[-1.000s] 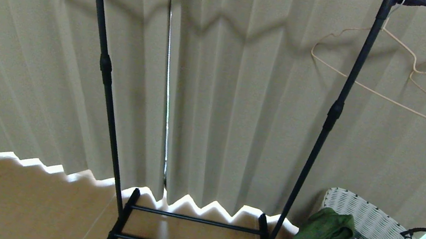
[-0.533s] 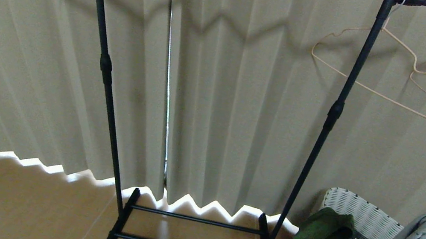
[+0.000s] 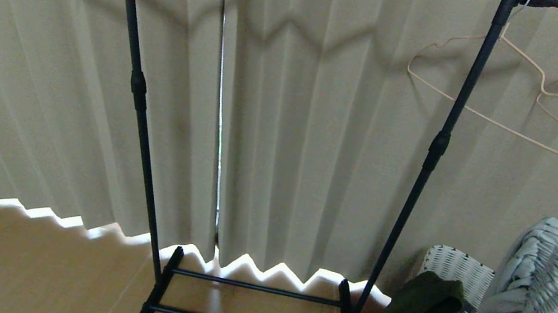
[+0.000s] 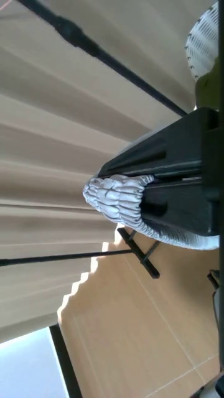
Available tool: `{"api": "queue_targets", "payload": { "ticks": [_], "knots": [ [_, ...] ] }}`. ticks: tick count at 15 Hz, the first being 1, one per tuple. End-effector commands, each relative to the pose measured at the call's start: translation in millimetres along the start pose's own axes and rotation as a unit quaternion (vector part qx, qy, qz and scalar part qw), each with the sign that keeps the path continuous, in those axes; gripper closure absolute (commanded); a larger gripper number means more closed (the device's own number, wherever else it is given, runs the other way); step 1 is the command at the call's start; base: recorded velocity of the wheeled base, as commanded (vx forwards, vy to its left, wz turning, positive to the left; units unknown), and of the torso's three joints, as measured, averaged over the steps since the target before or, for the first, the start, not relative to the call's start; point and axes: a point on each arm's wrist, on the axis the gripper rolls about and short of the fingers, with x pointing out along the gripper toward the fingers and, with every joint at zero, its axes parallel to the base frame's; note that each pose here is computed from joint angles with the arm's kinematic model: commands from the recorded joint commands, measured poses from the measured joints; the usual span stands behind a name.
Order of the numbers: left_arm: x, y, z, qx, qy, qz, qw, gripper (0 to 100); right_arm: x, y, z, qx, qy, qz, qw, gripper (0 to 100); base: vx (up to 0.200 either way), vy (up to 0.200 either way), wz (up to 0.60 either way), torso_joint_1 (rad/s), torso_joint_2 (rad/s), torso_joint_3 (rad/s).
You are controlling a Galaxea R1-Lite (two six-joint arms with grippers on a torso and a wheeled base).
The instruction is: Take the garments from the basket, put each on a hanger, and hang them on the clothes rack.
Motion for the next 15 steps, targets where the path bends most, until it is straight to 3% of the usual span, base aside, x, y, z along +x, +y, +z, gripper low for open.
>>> {"api": "queue_targets", "payload": {
  "ticks": [1,3,6,8,9,12,14,15],
  "knots": [
    [52,15.3,19,-0.039,0.055,-0.066,0.9956,0,7,-0.9,2.3,0.001,0.005,0.001,1.0,100,0.0,0.0,0.0,0.0,0.0,0.0],
    [82,13.5,13,-0.046,0.089,-0.099,0.99,0,10,-1.3,8.2,0.002,0.0,0.005,1.0,100,0.0,0.0,0.0,0.0,0.0,0.0],
    [124,-7.7,-2,-0.044,0.129,-0.13,0.9821,0,12,-1.6,12.0,0.025,-0.004,0.005,0.9997,100,0.0,0.0,0.0,0.0,0.0,0.0],
    [154,-55.0,-21,-0.059,0.159,-0.169,0.971,0,13,-0.3,11.7,0.032,-0.002,0.012,0.9994,100,0.0,0.0,0.0,0.0,0.0,0.0],
    [161,-67.9,-26,-0.061,0.164,-0.174,0.9691,0,12,0.7,12.9,0.031,-0.005,0.016,0.9994,100,0.0,0.0,0.0,0.0,0.0,0.0],
    [179,-112.0,-47,-0.052,0.196,-0.225,0.9532,0,12,4.5,24.0,0.039,-0.043,0.032,0.9978,100,0.0,0.0,0.0,0.0,0.0,0.0],
    [201,-132.9,-51,-0.071,0.193,-0.23,0.9513,0,11,5.9,28.2,0.046,-0.057,0.038,0.9965,100,0.0,0.0,0.0,0.0,0.0,0.0],
    [221,-148.3,-59,-0.08,0.187,-0.218,0.9544,0,10,6.1,29.9,0.047,-0.061,0.04,0.9962,100,0.0,0.0,0.0,0.0,0.0,0.0]
  ]
}}
